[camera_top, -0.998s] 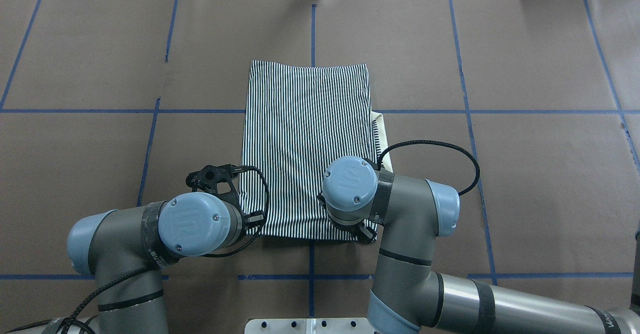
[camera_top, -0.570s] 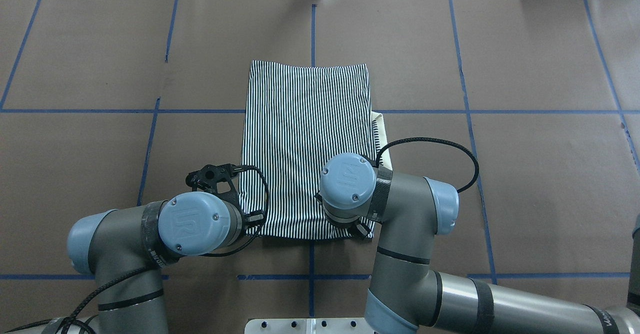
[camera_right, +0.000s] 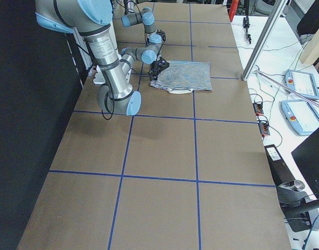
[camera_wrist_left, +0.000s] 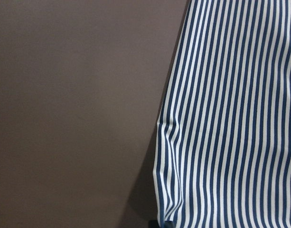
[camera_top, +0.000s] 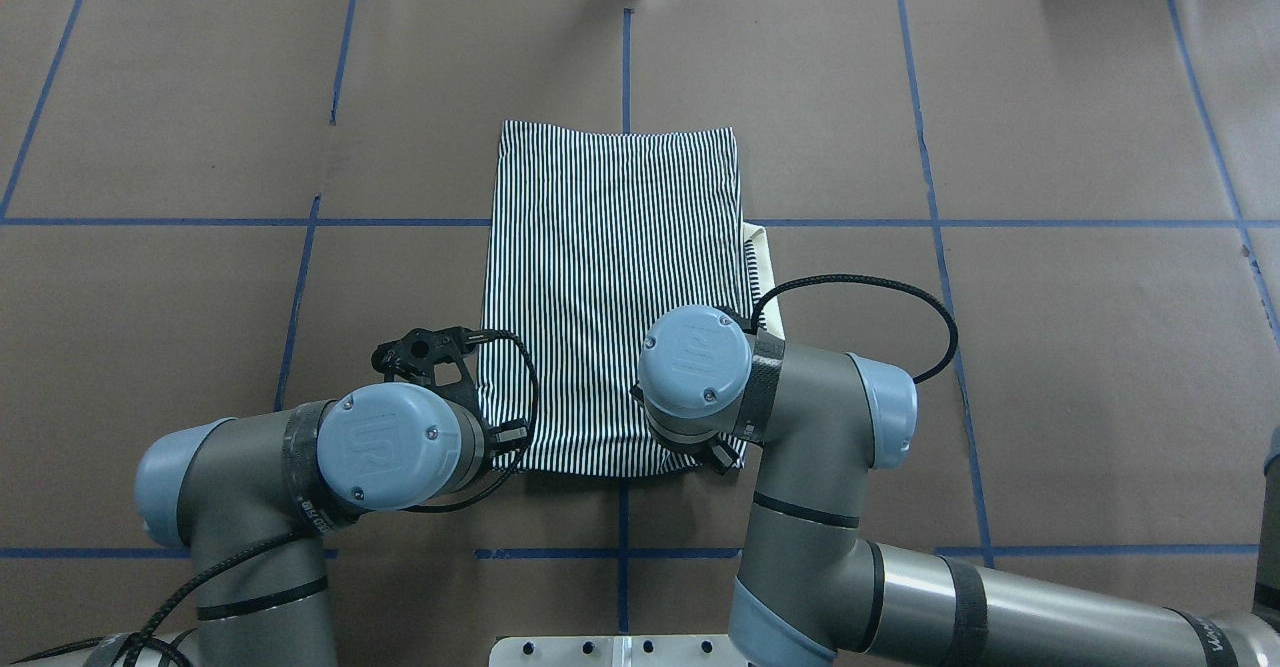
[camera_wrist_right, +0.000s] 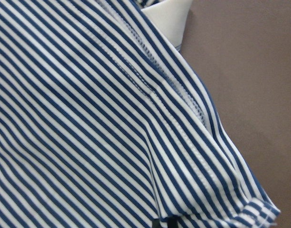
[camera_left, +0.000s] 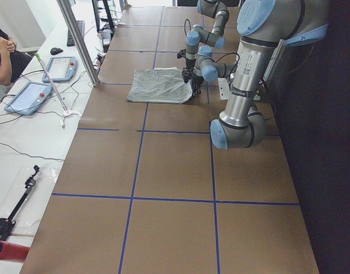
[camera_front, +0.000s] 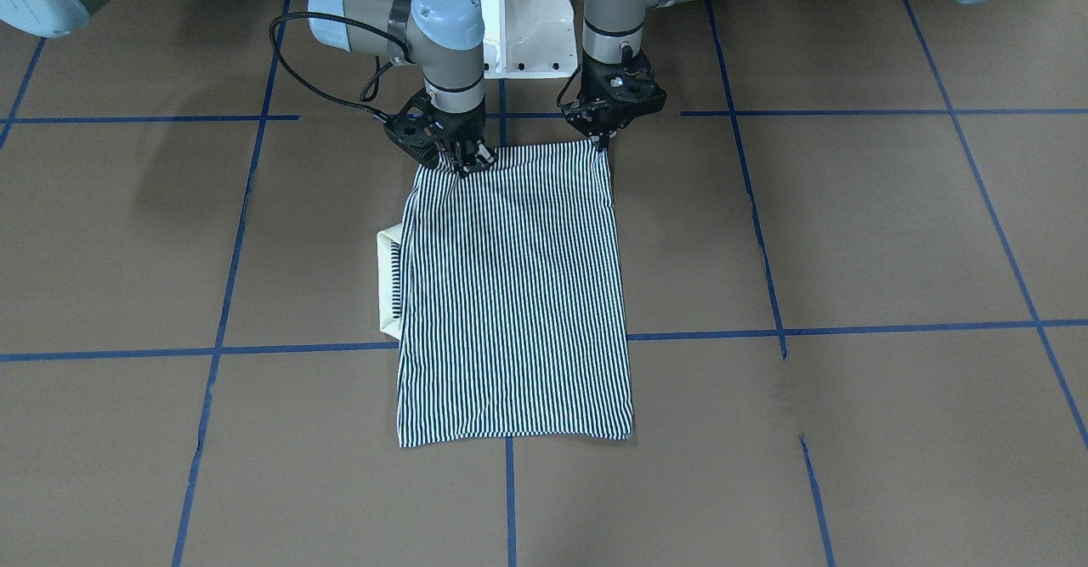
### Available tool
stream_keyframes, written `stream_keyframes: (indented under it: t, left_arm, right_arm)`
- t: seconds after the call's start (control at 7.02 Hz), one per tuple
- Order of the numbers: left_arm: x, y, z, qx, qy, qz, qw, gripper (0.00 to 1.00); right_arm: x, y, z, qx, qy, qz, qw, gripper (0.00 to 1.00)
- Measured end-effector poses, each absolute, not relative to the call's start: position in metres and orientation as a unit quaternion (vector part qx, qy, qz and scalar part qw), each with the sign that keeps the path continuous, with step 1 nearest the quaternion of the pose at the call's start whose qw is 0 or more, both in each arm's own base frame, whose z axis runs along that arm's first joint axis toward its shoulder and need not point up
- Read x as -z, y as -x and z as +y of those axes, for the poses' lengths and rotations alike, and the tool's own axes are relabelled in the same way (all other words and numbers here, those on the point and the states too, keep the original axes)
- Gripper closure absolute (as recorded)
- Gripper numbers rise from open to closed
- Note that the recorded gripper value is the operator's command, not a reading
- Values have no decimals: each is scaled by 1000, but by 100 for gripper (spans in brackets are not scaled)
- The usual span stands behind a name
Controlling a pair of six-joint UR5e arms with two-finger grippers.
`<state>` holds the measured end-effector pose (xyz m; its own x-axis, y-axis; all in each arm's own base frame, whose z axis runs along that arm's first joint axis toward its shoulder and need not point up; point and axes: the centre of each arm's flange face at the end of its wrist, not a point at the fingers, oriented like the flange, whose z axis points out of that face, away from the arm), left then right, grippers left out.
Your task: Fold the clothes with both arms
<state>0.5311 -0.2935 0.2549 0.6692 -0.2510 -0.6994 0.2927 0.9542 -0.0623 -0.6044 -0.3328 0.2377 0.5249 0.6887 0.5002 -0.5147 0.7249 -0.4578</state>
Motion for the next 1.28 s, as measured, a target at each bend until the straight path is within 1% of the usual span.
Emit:
stream_keyframes:
  t: [0.14,0.86,1.0,1.14,1.28]
  left_arm:
    - [-255,-531,-293,149,-28,379,913,100]
    - [-254,-530,-295,150,-28,379,913,100]
    - [-254,-530,-295,151,-28,379,913,100]
    - [-254,-530,-294,151,-27,379,913,100]
    - [-254,-530,-294,151,-27,379,913,100]
  right_arm:
    - [-239,604,-333,-347,127,-340,865,0]
    - [-251,605,-332,-348,126,-328,869,1]
    - [-254,607,-332,-348,127,-325,870,28]
    - [-256,608,-332,-349,127,-323,871,63]
    - [-256,608,-332,-350,128,-322,870,95]
